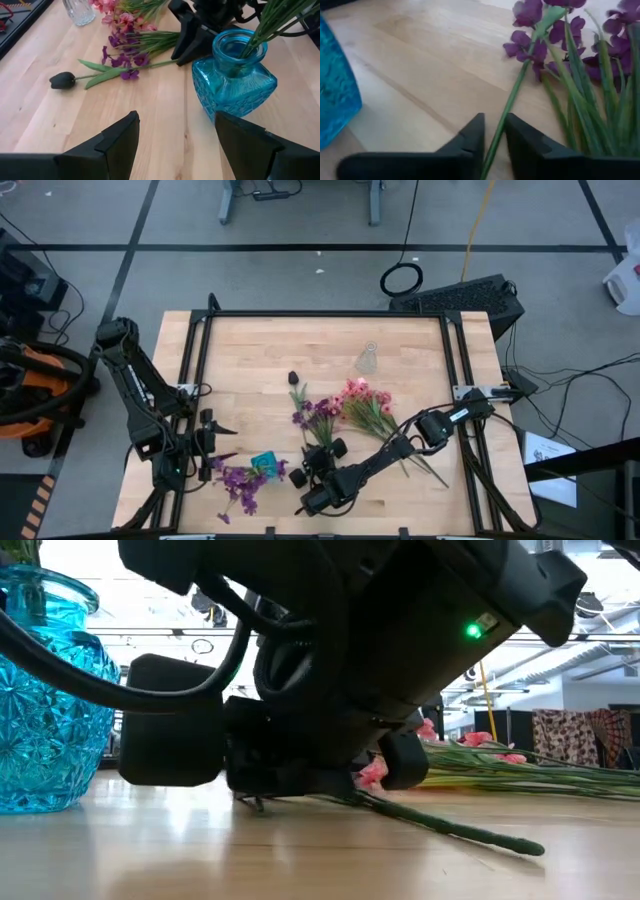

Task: Sort flowers into vase by color
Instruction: Put the black tulip into the the blue vase

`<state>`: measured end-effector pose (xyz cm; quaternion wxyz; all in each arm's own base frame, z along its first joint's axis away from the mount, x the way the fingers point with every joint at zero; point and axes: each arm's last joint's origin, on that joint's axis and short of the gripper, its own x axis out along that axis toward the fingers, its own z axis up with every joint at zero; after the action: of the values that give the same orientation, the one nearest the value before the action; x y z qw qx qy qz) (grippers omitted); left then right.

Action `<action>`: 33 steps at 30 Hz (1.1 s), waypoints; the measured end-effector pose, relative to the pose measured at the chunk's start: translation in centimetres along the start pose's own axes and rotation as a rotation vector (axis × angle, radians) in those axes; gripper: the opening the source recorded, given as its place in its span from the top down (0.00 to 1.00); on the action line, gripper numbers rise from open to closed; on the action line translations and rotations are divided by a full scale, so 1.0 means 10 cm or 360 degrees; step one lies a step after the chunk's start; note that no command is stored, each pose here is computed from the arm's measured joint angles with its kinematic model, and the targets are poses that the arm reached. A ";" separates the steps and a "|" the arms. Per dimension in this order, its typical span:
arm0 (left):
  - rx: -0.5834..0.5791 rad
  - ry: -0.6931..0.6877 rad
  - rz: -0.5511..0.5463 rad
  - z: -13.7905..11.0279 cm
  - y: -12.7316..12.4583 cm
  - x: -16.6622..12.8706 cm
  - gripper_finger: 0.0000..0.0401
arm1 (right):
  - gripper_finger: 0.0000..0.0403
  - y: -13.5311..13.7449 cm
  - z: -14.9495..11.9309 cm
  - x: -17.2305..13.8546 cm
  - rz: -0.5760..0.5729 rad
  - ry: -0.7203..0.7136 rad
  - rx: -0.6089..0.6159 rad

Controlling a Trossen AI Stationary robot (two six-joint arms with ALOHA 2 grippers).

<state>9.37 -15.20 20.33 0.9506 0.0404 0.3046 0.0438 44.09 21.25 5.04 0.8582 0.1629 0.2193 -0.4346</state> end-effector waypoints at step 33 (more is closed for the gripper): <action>-0.0083 -0.0067 -0.0033 0.07 0.00 -0.04 0.34 | 1.00 0.07 0.92 -0.85 0.0101 -0.0440 -0.0009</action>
<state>9.42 -15.25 21.14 0.9580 0.0132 0.2837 0.0409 42.35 23.03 17.32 0.8940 0.1059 0.0949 -0.4249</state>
